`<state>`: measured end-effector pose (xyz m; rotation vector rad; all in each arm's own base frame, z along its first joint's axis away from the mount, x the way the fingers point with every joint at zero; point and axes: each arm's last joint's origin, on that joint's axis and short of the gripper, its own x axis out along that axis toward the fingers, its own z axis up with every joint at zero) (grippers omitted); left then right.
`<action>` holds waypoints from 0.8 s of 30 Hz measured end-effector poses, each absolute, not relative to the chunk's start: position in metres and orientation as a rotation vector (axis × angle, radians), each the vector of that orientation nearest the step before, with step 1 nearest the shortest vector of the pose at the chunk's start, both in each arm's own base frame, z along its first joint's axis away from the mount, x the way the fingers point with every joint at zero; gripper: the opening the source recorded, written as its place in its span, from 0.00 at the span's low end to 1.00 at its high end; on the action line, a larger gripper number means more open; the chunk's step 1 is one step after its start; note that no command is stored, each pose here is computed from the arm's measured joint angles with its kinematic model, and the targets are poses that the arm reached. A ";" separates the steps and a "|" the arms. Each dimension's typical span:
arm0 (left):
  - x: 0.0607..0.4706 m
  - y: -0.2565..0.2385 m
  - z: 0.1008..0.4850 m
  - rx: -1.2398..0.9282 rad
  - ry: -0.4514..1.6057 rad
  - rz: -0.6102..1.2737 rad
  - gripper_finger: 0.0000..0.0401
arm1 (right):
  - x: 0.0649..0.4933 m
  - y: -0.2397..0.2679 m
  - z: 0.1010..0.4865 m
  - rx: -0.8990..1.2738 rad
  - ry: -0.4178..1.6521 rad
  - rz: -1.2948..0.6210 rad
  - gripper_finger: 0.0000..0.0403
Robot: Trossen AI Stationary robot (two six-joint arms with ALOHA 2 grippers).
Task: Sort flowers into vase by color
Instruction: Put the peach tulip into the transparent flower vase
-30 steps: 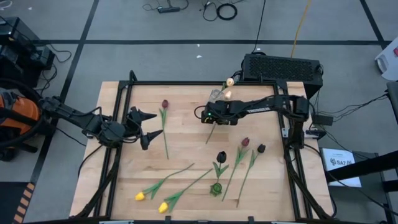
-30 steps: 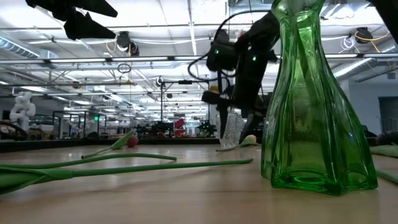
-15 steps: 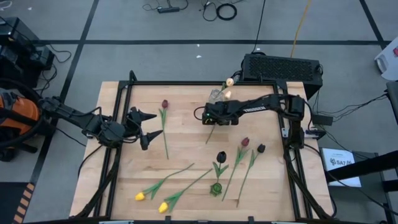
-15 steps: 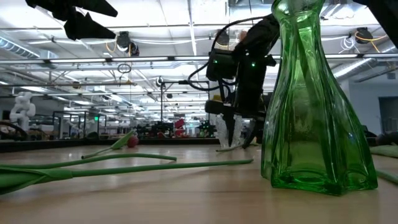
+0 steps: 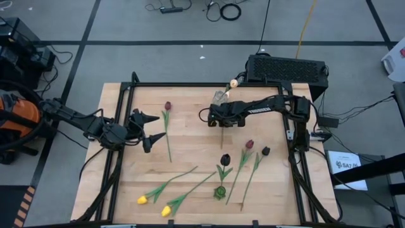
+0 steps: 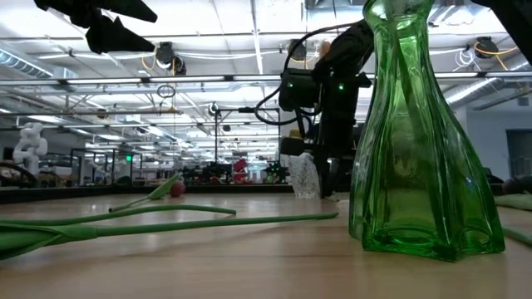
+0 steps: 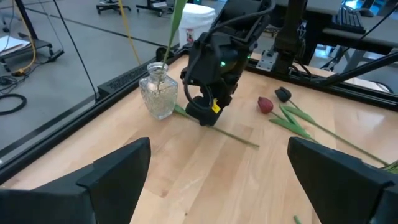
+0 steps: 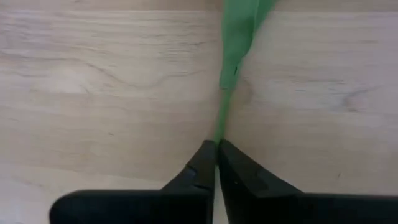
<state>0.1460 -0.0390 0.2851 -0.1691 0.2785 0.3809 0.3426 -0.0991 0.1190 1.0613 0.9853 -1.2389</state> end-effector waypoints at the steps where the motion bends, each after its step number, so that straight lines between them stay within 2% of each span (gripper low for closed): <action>1: 0.146 -0.039 0.285 -0.171 0.278 0.381 0.96 | 0.342 -0.097 0.122 1.054 0.966 -1.252 0.02; 12: 0.146 -0.039 0.285 -0.167 0.279 0.381 0.96 | 0.296 -0.085 0.168 0.904 0.902 -1.504 0.00; 24: 0.146 -0.039 0.285 -0.163 0.274 0.397 0.96 | 0.225 -0.058 0.244 0.916 0.439 -1.445 0.00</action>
